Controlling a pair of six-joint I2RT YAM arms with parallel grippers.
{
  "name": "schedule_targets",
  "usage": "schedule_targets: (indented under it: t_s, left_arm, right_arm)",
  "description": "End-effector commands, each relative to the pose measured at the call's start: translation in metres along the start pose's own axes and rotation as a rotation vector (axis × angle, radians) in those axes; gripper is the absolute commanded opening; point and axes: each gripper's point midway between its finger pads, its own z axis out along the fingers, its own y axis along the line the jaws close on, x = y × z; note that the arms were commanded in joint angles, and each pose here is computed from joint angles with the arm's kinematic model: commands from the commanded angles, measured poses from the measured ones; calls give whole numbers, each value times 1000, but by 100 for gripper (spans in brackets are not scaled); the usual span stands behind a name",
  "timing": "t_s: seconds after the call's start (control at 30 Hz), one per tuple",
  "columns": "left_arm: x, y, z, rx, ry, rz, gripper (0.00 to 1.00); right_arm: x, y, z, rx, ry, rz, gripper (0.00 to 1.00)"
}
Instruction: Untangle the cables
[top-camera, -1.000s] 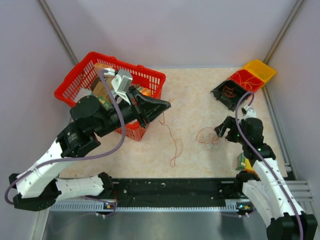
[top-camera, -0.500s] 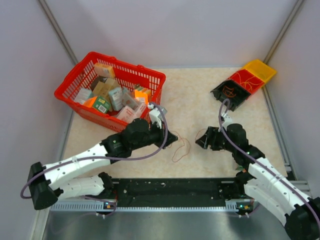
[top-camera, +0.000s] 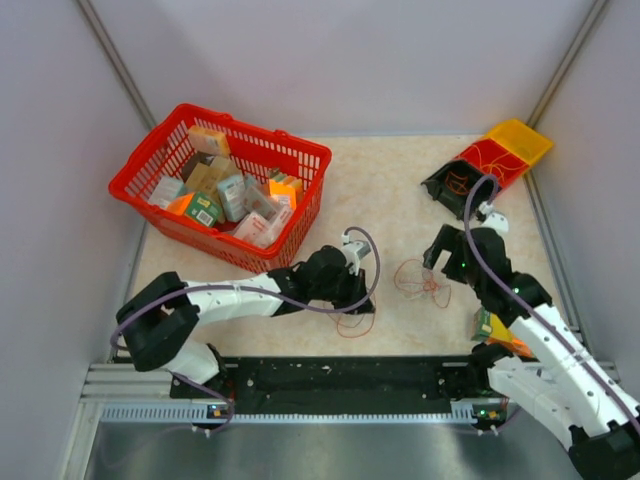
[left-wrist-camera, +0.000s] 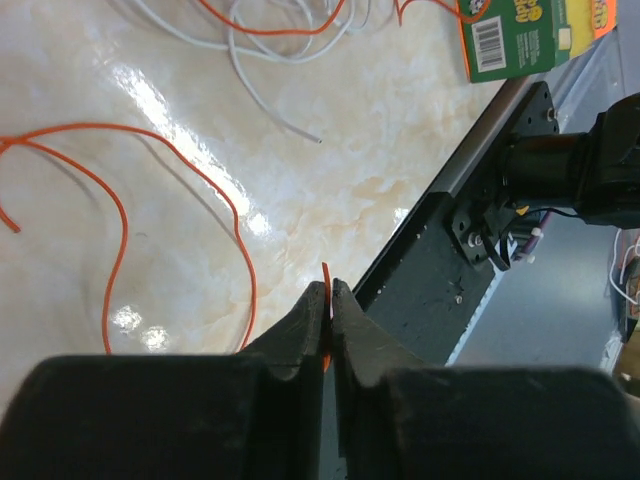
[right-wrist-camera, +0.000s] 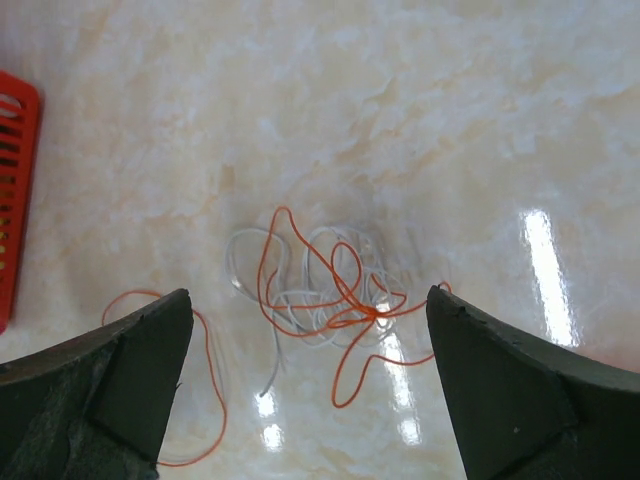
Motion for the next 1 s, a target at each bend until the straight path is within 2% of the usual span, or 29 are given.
schedule_targets:
  t_s: [0.0,0.1,0.17,0.23,0.33,0.47,0.63,0.77,0.83,0.97]
  left_arm:
    - [-18,-22,4,113,-60,6,24]
    - [-13,-19,1,120,-70,5,52]
    - [-15,-23,-7,135,-86,28,63]
    - [-17,-25,-16,135,-106,50,68]
    - [-28,-32,-42,129,-178,97,73]
    - [-39,-28,-83,49,-279,144,77]
    - [-47,-27,-143,44,-492,169,77]
    - [-36,-10,-157,64,-602,127,79]
    - [-27,-9,-154,111,-609,96,79]
    - [-5,-7,-135,215,-563,29,79]
  right_arm:
    - [-16,-2,-10,66,16,-46,99]
    - [-20,1,-15,15,-41,-21,99]
    - [-14,17,-17,-89,-20,-44,99]
    - [-3,33,-15,-188,22,-62,99]
    - [14,59,-16,-357,65,-85,99]
    - [30,84,-18,-480,96,-110,98]
    - [65,124,-11,-518,188,-178,93]
    - [103,126,26,-308,296,-69,94]
    - [115,128,38,-242,316,-21,96]
    - [123,122,54,-84,270,14,99]
